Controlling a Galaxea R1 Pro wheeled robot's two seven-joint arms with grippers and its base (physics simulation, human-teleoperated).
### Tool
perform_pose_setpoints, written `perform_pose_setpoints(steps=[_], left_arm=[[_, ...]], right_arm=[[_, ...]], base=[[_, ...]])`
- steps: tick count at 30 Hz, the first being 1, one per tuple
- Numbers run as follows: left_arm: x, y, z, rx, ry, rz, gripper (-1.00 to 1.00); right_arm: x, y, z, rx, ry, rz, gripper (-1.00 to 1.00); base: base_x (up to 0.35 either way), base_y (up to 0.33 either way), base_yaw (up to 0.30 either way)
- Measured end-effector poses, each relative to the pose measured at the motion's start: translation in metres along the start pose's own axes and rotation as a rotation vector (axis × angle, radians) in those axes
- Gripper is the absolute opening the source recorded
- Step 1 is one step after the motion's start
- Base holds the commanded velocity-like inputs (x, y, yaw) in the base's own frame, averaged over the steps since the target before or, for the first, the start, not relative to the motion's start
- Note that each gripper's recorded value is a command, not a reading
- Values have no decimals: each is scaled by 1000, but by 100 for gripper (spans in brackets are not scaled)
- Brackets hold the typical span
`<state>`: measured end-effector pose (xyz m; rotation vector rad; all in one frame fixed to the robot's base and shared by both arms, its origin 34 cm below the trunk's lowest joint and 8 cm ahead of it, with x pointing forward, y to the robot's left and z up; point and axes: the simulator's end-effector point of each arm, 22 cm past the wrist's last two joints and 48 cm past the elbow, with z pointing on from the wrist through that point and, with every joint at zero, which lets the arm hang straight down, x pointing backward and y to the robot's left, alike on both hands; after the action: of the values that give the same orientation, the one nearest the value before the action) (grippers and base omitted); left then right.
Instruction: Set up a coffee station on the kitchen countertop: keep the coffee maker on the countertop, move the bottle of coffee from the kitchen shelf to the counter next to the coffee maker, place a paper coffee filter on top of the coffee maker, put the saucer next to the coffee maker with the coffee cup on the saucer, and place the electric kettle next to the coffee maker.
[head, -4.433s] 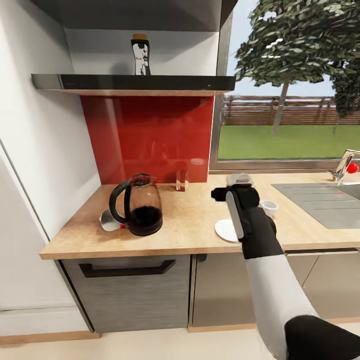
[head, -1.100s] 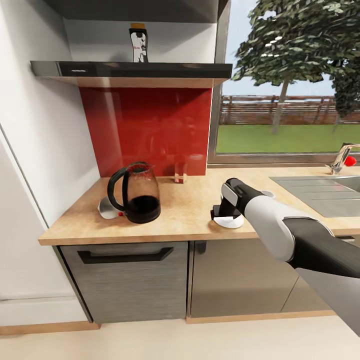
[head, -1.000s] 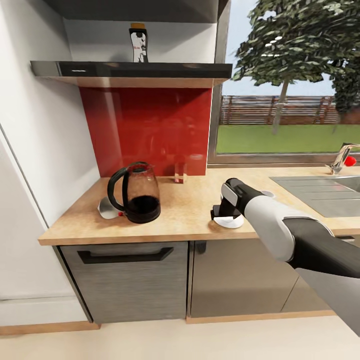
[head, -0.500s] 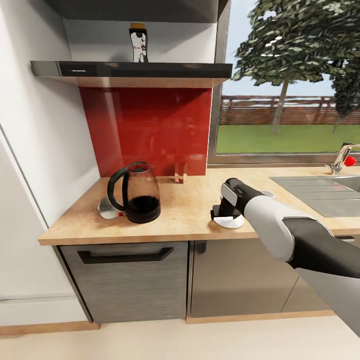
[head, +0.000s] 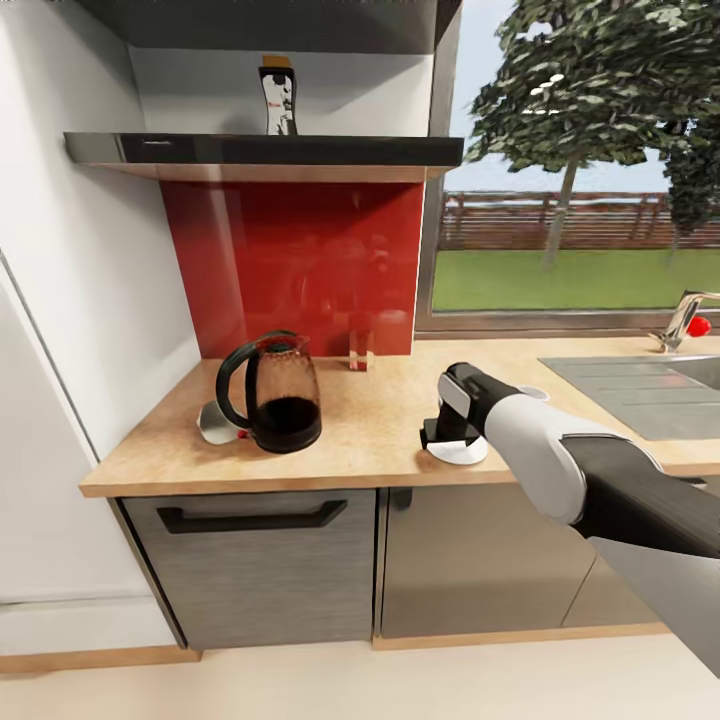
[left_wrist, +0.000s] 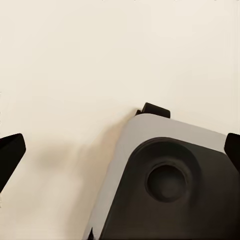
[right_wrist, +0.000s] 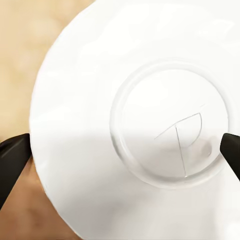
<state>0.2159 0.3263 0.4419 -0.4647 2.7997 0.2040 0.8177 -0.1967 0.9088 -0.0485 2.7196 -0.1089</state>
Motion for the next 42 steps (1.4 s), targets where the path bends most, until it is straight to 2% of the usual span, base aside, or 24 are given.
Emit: perform_pose_setpoints(steps=[12, 14, 20, 23, 35, 42], left_arm=[[-6, 1, -19, 0, 2, -1, 100], [-8, 2, -22, 0, 2, -1, 100], [-11, 3, -31, -1, 2, -1, 100], [-12, 4, -36, -1, 2, 0, 100], [-18, 6, -54, -2, 2, 0, 100], [-21, 8, -61, -3, -1, 0, 100]], right_arm=[[2, -3, -20, -30, 59, 18, -100], [-8, -5, -29, -29, 40, 20, -100], [-53, -11, -65, -28, -78, 38, -100], [-62, -12, -75, -29, -100, 42, -100], [-70, -17, -91, -25, -101, 48, -100], [-71, -52, -95, 5, -95, 85, -100]], base=[[0, 0, 0], [0, 0, 0], [0, 0, 0], [0, 0, 0], [0, 0, 0], [0, 0, -226]])
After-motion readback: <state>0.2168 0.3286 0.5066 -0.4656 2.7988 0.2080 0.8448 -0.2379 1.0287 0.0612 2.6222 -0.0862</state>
